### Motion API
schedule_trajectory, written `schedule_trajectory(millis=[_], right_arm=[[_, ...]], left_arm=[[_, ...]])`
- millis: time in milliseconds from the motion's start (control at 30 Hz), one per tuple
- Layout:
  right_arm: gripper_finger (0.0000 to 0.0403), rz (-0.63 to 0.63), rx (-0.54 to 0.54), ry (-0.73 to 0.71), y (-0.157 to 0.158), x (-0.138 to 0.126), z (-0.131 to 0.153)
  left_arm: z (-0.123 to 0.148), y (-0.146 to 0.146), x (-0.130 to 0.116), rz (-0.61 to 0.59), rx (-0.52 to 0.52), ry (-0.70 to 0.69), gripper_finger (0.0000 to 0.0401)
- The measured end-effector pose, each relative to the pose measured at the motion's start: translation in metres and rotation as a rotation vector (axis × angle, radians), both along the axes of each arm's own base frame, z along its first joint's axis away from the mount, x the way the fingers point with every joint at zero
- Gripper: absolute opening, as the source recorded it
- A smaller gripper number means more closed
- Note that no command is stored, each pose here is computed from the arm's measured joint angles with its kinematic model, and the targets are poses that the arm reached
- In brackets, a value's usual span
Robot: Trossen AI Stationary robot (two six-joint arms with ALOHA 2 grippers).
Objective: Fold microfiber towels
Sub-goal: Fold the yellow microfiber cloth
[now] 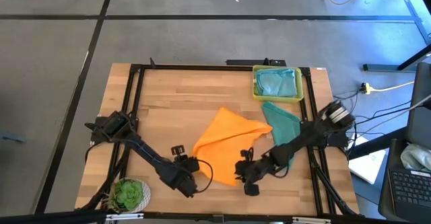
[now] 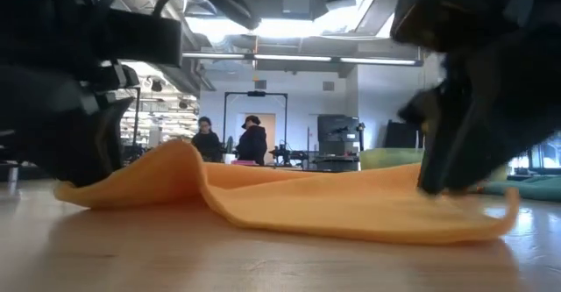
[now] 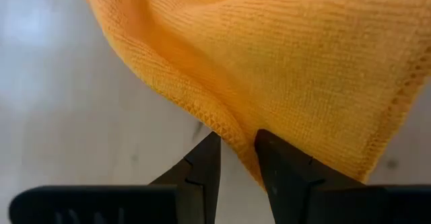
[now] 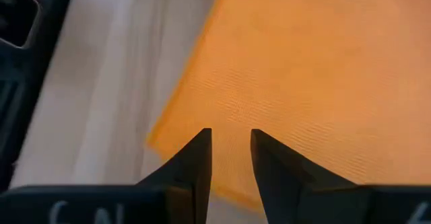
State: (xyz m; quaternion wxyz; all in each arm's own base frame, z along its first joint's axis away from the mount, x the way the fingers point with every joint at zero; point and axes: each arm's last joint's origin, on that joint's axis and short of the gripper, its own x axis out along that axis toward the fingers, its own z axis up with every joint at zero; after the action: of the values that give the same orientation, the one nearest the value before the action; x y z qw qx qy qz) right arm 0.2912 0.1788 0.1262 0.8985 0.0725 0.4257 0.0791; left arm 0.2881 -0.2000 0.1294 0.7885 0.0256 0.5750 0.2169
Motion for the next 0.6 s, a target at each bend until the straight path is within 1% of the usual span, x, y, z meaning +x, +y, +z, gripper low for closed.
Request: schedule_trajectory(millis=[100,200,367,433,600], right_arm=[[0.0106,-0.023,0.058,-0.027,0.01,0.005,-0.016],[0.0106,-0.037,0.108,-0.041,0.022,0.004,-0.024],[0.0106,-0.004,0.228,0.041,0.045,-0.013,-0.025],[0.0106,0.007,0.27,0.073,0.054,-0.021,-0.024],[0.0106,-0.014,0.341,0.131,0.071,-0.037,-0.024]], left_arm=[[0.0,-0.004,-0.002,-0.013,-0.005,-0.001,0.0096],[0.0,-0.008,-0.005,-0.024,-0.012,0.003,0.0096],[0.0,-0.017,-0.009,-0.028,-0.04,-0.021,0.0096],[0.0,-0.022,-0.009,-0.029,-0.07,-0.048,0.0096],[0.001,-0.037,-0.006,-0.061,-0.158,-0.134,0.0096]])
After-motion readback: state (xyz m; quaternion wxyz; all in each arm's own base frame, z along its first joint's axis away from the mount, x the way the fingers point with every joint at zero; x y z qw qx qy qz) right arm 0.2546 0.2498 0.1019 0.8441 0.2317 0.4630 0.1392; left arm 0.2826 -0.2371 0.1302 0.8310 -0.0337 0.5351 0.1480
